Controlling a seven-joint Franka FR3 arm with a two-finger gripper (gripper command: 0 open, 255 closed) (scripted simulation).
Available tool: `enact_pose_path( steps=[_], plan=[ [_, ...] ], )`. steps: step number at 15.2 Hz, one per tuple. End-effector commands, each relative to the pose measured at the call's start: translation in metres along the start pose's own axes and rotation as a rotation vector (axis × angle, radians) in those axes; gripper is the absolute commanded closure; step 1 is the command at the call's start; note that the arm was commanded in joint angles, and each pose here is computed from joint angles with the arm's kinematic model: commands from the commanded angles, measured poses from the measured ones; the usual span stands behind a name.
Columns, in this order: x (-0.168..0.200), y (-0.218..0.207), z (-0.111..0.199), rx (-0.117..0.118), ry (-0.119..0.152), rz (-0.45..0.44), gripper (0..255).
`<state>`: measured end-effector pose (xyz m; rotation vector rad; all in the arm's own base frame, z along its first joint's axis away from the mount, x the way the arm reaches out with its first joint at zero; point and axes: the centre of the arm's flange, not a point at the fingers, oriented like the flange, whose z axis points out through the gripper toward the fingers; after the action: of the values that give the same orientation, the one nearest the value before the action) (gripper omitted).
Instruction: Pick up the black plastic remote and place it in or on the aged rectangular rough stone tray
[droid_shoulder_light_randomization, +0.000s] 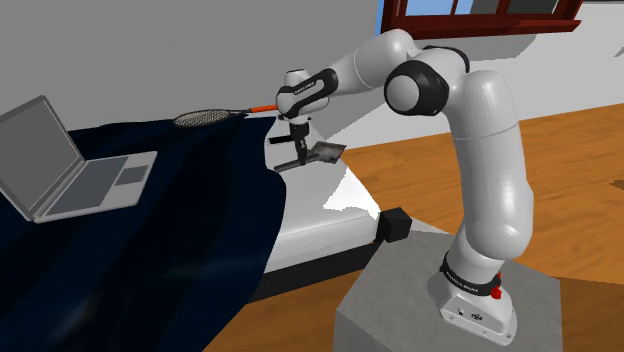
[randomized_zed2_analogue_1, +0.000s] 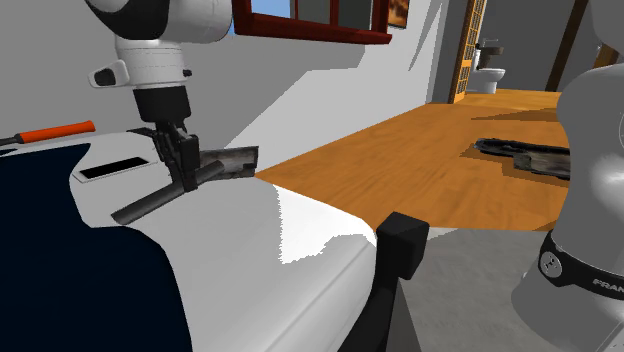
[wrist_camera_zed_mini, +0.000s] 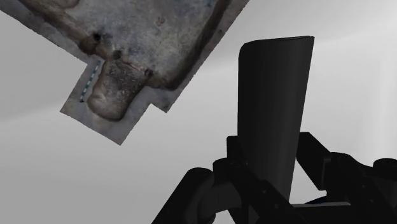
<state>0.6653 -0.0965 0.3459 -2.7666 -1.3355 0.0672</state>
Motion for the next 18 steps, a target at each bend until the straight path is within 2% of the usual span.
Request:
enact_pose_path(
  steps=[1, 17, 18],
  plan=[
    [0.000, -0.001, -0.011, 0.000, 0.000, 0.000, 255],
    [-0.001, -0.007, -0.091, 0.000, 0.000, 0.000, 255],
    [-0.012, -0.001, -0.091, 0.000, 0.000, 0.000, 255]
  ],
)
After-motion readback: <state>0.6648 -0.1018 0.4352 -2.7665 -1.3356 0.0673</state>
